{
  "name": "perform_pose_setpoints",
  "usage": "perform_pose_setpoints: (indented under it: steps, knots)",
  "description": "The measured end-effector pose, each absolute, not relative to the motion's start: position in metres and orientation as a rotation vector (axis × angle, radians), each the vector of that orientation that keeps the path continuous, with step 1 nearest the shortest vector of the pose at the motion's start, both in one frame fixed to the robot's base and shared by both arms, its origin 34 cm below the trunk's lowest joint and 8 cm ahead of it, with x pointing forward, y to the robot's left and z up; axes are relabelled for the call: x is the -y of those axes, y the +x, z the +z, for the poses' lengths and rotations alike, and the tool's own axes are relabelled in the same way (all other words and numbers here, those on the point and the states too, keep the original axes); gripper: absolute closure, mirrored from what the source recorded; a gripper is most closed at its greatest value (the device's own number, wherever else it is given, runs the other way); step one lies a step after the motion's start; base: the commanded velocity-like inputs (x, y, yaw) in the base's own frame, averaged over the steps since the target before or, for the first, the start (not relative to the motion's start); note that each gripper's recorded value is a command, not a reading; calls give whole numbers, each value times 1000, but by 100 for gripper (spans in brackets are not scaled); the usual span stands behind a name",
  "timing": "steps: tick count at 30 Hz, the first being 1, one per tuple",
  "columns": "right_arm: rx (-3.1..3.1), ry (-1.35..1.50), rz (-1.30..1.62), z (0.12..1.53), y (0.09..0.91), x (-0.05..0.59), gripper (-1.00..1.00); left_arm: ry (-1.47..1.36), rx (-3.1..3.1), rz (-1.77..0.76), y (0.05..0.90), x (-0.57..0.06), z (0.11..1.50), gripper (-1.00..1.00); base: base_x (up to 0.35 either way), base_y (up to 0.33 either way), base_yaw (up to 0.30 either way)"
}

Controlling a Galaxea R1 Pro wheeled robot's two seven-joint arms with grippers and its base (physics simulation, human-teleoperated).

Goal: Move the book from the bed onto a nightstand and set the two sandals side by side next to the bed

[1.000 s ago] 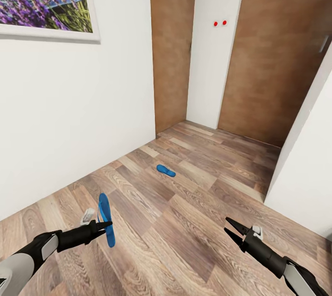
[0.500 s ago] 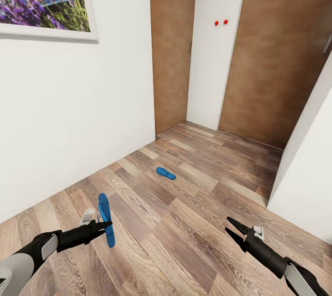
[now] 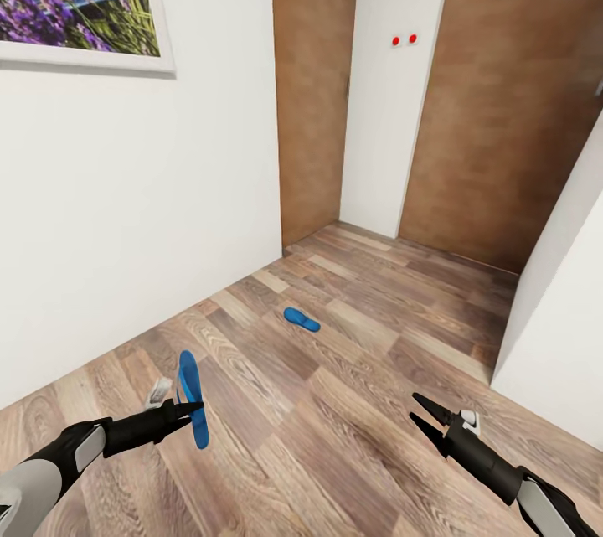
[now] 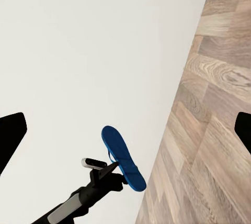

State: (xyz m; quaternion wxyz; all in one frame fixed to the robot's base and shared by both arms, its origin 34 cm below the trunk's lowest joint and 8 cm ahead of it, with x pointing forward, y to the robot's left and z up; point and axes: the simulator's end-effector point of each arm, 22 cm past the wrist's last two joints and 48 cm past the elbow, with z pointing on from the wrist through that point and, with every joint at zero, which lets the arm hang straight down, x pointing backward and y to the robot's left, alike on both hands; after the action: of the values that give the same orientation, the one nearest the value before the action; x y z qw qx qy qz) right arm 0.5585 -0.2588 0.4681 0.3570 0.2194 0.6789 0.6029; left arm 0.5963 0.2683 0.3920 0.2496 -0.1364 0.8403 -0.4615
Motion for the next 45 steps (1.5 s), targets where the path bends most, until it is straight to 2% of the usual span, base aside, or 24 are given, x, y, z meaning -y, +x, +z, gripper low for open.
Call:
perform_pose_setpoints:
  steps: [15, 45]
  knots:
    - [-1747, 578, 1558, 467, 559, 260, -100, -374, -2294, -1254, 596, -269, 389, 100, 86, -29, 117]
    - [-1755, 590, 1562, 463, 558, 260, -100, -394, -2311, -1253, 591, -269, 380, 100, 102, -178, 121]
